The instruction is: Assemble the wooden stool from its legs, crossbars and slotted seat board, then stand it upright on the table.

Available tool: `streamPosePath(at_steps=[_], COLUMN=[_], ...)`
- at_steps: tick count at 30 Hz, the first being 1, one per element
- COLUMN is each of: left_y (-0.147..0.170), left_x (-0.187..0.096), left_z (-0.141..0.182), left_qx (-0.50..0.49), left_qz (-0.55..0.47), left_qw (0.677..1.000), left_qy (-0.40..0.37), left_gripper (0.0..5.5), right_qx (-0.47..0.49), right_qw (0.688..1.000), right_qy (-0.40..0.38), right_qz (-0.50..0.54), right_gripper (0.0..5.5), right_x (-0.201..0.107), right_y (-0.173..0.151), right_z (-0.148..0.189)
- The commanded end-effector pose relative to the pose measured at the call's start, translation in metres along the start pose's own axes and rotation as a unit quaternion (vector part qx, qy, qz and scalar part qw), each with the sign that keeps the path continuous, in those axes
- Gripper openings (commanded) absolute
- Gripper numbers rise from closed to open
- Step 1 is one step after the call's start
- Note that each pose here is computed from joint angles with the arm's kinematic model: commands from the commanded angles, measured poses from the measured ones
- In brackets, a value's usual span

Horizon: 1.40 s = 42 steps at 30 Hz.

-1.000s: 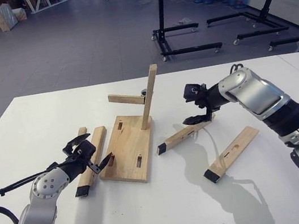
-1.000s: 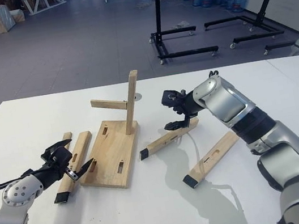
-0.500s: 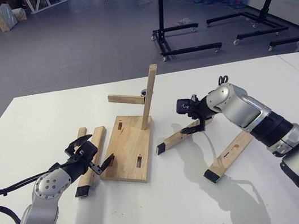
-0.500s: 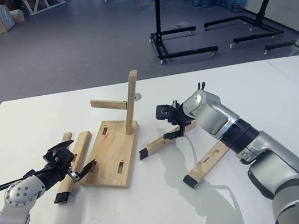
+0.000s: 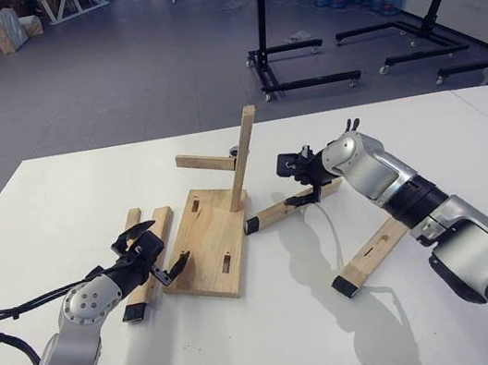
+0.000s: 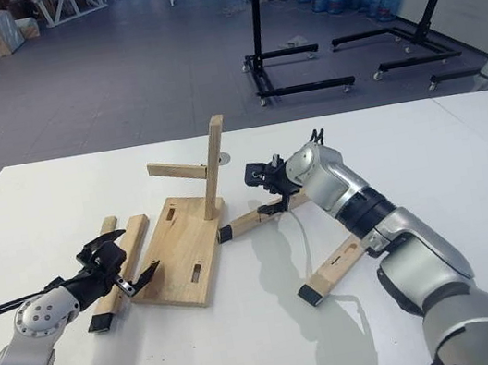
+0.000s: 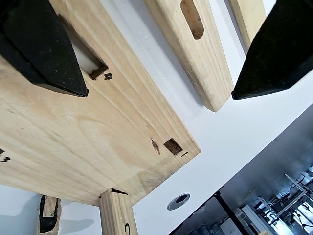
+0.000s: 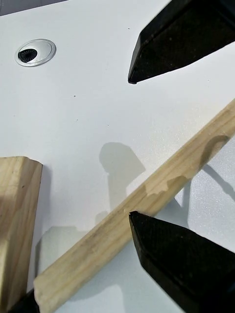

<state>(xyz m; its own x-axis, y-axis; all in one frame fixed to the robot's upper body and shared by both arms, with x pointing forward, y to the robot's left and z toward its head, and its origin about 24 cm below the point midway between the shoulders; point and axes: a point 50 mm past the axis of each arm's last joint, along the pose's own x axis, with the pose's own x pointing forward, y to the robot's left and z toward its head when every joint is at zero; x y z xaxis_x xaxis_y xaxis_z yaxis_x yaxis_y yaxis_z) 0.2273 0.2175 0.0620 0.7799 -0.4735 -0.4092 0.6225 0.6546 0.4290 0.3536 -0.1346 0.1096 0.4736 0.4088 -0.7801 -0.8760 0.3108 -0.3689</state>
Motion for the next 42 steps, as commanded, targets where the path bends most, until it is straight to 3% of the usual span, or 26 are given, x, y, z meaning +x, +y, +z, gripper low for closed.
streamPosePath(at_steps=[1,26,37,42], left_y=[-0.002,-0.006,-0.006,-0.004], left_x=[0.003,0.007,0.01,0.01], left_z=[0.0,0.002,0.004,0.003], left_qx=[0.003,0.0,0.005,0.006], left_qz=[0.0,-0.006,-0.017,-0.016], left_qw=[1.0,1.0,1.0,1.0], left_qy=[0.002,-0.002,-0.005,-0.003], left_gripper=[5.4,5.4,5.4,5.4], right_qx=[0.039,0.077,0.124,0.159], right_qw=[0.999,0.997,0.991,0.986], right_qy=[0.035,-0.015,-0.03,-0.035], right_qz=[0.001,0.0,0.029,-0.016], right_gripper=[4.82,4.82,4.82,4.82], right_x=[0.015,0.062,0.083,0.056], right_y=[-0.001,0.022,0.061,0.03], right_z=[-0.012,0.031,0.037,0.019])
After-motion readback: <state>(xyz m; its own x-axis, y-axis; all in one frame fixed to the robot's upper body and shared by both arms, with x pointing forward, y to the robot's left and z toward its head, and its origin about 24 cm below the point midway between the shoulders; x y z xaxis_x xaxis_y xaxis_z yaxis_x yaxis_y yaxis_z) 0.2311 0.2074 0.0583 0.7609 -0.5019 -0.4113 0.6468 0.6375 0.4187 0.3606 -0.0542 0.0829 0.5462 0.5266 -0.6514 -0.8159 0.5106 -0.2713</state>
